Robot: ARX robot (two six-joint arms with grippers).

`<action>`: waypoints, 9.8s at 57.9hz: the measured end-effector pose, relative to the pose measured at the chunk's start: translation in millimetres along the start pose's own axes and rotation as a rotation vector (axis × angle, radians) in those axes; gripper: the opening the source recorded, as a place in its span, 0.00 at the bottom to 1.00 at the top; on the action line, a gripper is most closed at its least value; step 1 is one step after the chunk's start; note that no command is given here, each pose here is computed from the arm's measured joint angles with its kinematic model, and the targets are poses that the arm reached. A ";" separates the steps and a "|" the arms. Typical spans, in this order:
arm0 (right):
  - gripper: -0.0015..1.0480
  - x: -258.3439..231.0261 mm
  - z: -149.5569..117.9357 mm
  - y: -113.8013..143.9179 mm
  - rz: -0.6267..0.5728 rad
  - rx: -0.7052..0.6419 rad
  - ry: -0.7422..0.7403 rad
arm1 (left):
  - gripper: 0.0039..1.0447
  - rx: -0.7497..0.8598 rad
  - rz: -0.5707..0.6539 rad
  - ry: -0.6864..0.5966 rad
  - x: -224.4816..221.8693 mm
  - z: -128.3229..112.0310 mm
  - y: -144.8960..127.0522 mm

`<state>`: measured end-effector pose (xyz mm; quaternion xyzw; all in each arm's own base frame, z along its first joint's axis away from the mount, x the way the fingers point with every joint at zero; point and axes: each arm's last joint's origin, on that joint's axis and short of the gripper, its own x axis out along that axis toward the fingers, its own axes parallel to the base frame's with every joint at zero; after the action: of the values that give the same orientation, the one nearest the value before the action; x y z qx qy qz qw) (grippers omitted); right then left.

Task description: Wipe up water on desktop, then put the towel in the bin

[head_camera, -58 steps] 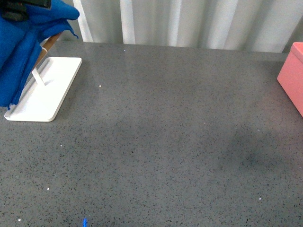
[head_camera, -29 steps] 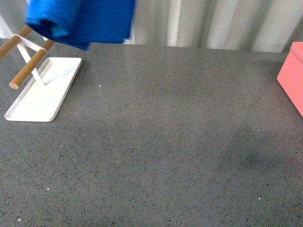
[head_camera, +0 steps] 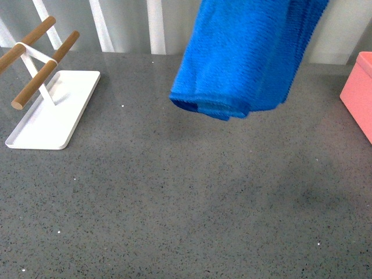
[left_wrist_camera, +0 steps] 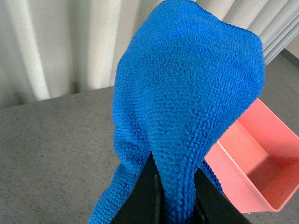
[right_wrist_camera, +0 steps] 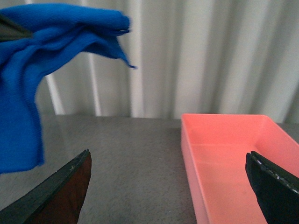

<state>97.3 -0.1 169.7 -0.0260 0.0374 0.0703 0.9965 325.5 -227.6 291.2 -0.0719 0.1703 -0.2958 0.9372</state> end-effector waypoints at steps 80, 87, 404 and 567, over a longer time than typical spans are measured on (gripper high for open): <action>0.93 166.3 28.5 21.4 0.809 0.252 0.081 | 0.05 -0.152 -0.068 -0.013 -0.5 12.0 -17.4; 0.93 177.8 39.5 29.2 0.850 0.223 0.049 | 0.05 -0.166 -0.091 -0.017 -1.2 15.3 -24.8; 0.05 253.7 -94.5 28.4 0.229 0.220 0.909 | 0.94 0.148 0.602 -0.368 -274.1 -187.2 92.4; 0.05 192.0 -50.6 -24.0 0.486 0.041 0.841 | 0.94 0.148 0.602 -0.368 -274.1 -187.2 92.4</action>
<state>286.7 -0.2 105.4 -0.0232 0.4433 0.2836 0.8500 96.5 0.0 170.9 -0.0024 -0.0094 0.0000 1.0000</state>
